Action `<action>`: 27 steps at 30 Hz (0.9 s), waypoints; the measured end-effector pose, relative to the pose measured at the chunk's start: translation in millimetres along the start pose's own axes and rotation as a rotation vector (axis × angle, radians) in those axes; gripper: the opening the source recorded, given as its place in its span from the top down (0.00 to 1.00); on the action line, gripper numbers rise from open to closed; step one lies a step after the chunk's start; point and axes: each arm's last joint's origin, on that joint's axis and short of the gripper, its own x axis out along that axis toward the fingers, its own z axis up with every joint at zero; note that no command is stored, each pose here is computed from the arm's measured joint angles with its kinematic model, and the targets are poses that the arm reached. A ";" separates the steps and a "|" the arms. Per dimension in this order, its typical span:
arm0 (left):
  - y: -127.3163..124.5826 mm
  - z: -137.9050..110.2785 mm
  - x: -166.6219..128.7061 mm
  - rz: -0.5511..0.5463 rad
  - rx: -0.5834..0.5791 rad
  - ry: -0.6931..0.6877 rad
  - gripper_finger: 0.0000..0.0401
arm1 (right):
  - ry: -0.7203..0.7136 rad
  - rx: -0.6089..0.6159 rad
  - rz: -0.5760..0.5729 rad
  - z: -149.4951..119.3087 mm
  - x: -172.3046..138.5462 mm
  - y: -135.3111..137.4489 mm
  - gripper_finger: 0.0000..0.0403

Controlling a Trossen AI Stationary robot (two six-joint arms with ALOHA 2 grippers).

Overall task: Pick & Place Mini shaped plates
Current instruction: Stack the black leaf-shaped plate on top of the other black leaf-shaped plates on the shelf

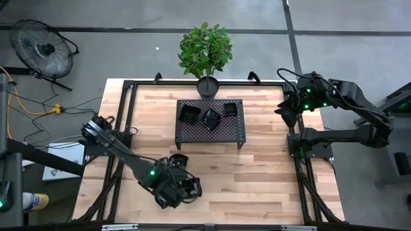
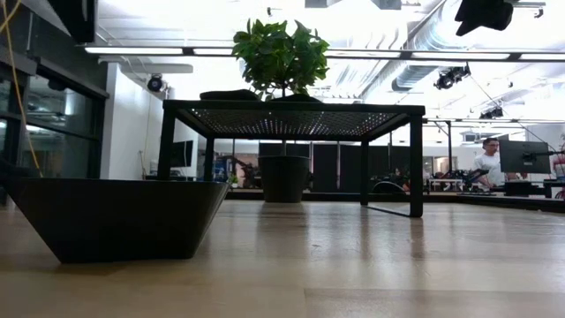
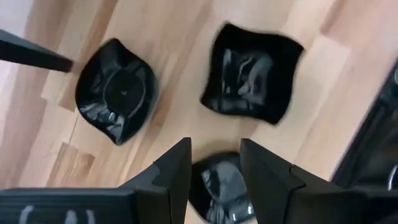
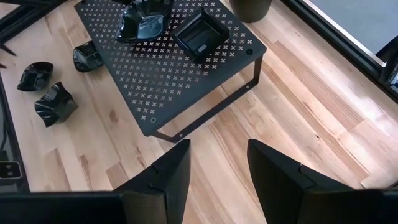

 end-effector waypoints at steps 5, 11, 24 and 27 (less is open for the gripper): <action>31.4 -19.6 10.2 -0.034 -0.091 -0.059 0.67 | 0.000 0.000 0.000 0.0 0.0 0.0 0.62; 87.4 -54.4 31.9 -0.134 -0.283 -0.028 0.67 | 0.000 0.017 0.002 -0.1 -0.1 0.0 0.62; 148.8 -53.4 84.6 -0.227 -0.582 0.019 0.67 | -0.001 0.040 -0.002 0.0 0.0 -0.1 0.62; 155.4 -46.6 86.4 -0.220 -0.585 0.009 0.67 | -0.002 0.045 -0.002 0.1 0.0 0.0 0.62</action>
